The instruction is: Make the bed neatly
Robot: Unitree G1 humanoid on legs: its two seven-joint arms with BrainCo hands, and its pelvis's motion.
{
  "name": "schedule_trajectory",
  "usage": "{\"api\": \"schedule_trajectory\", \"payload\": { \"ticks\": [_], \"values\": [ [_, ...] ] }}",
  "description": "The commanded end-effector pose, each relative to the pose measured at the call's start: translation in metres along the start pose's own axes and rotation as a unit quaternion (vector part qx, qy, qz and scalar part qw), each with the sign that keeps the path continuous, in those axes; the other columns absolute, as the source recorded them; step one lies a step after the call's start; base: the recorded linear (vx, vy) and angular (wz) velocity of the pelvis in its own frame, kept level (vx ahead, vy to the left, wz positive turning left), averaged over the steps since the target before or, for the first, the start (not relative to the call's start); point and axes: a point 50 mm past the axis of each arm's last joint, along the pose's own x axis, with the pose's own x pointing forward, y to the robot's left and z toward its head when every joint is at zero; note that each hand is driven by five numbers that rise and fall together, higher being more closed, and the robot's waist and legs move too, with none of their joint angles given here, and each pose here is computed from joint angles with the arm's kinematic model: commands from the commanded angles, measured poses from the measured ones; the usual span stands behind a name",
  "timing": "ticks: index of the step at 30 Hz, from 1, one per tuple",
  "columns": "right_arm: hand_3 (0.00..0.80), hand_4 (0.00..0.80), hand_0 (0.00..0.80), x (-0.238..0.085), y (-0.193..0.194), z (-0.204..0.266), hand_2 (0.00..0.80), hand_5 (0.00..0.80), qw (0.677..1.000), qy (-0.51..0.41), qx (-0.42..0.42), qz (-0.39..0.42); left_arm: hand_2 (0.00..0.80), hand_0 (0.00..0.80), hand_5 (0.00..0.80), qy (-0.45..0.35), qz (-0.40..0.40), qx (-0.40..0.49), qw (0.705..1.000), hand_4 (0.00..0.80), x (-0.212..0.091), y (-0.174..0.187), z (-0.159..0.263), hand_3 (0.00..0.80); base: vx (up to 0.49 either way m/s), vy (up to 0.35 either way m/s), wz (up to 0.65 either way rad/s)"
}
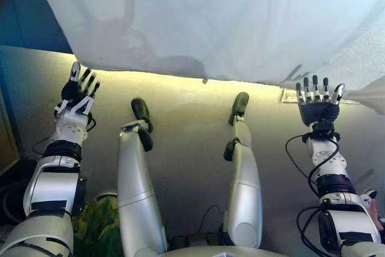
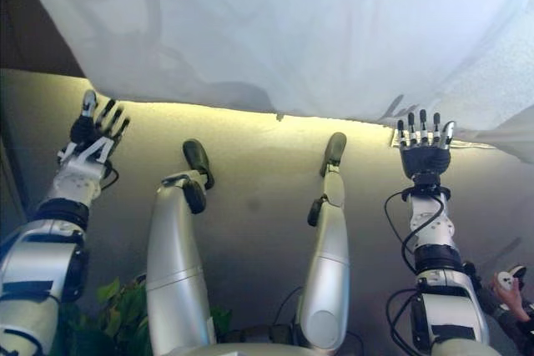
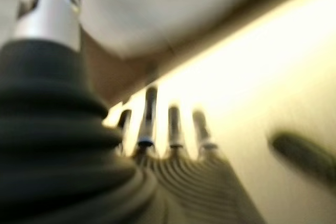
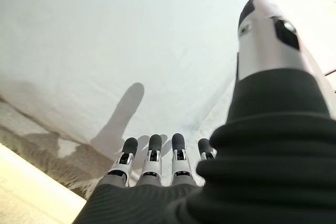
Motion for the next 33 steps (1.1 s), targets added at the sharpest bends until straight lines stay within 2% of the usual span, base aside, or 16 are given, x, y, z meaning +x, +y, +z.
{"api": "schedule_trajectory", "payload": {
  "ticks": [1, 5, 13, 19, 22, 26, 29, 33],
  "values": [
    [0.000, 0.000, 0.000, -0.007, 0.001, 0.048, 0.000, 0.000, 0.997, -0.066, -0.016, 0.020, 0.000, 0.000, 0.000, -0.015, 0.061, 0.030, 0.998, 0.000, -0.004, 0.031, 0.013, 0.000, -0.004, -0.102, -0.04],
    [0.000, 0.000, 0.000, -0.016, -0.008, 0.040, 0.000, 0.000, 0.998, -0.067, 0.001, 0.015, 0.000, 0.000, 0.000, -0.032, 0.073, 0.024, 0.997, 0.000, -0.009, 0.049, 0.016, 0.000, -0.015, -0.141, 0.07],
    [0.000, 0.000, 0.000, -0.036, -0.029, 0.028, 0.000, 0.000, 0.996, -0.088, 0.021, -0.014, 0.000, 0.000, 0.000, -0.072, 0.051, -0.013, 0.996, 0.000, -0.018, 0.062, 0.019, 0.000, 0.006, -0.225, 0.35],
    [0.000, 0.000, 0.000, -0.039, -0.037, 0.015, 0.000, 0.000, 0.994, -0.076, -0.036, -0.071, 0.000, 0.000, 0.000, -0.092, 0.008, 0.022, 0.996, 0.000, -0.021, 0.048, 0.022, 0.000, 0.027, -0.259, 0.25],
    [0.000, 0.000, 0.000, -0.042, -0.043, 0.009, 0.000, 0.000, 0.990, -0.058, -0.086, -0.097, 0.000, 0.000, 0.000, -0.092, -0.038, 0.053, 0.994, 0.000, -0.025, 0.036, 0.006, 0.000, 0.068, -0.249, 0.27],
    [0.000, 0.000, 0.000, -0.063, -0.064, 0.005, 0.000, 0.000, 0.979, -0.022, -0.147, -0.141, 0.000, 0.000, 0.000, -0.064, -0.100, 0.088, 0.989, 0.000, -0.043, 0.033, -0.031, 0.000, 0.163, -0.201, 0.21],
    [0.000, 0.000, 0.000, -0.083, -0.079, 0.002, 0.000, 0.000, 0.975, 0.003, -0.153, -0.160, 0.000, 0.000, 0.000, -0.037, -0.146, 0.096, 0.984, 0.000, -0.056, 0.033, -0.056, 0.000, 0.175, -0.098, 0.15],
    [0.000, 0.000, 0.000, -0.128, -0.097, -0.026, 0.000, 0.000, 0.974, 0.037, -0.135, -0.176, 0.000, 0.000, 0.000, -0.010, -0.186, 0.075, 0.980, 0.000, -0.077, 0.038, -0.086, 0.000, 0.145, 0.005, 0.12]
  ]
}}
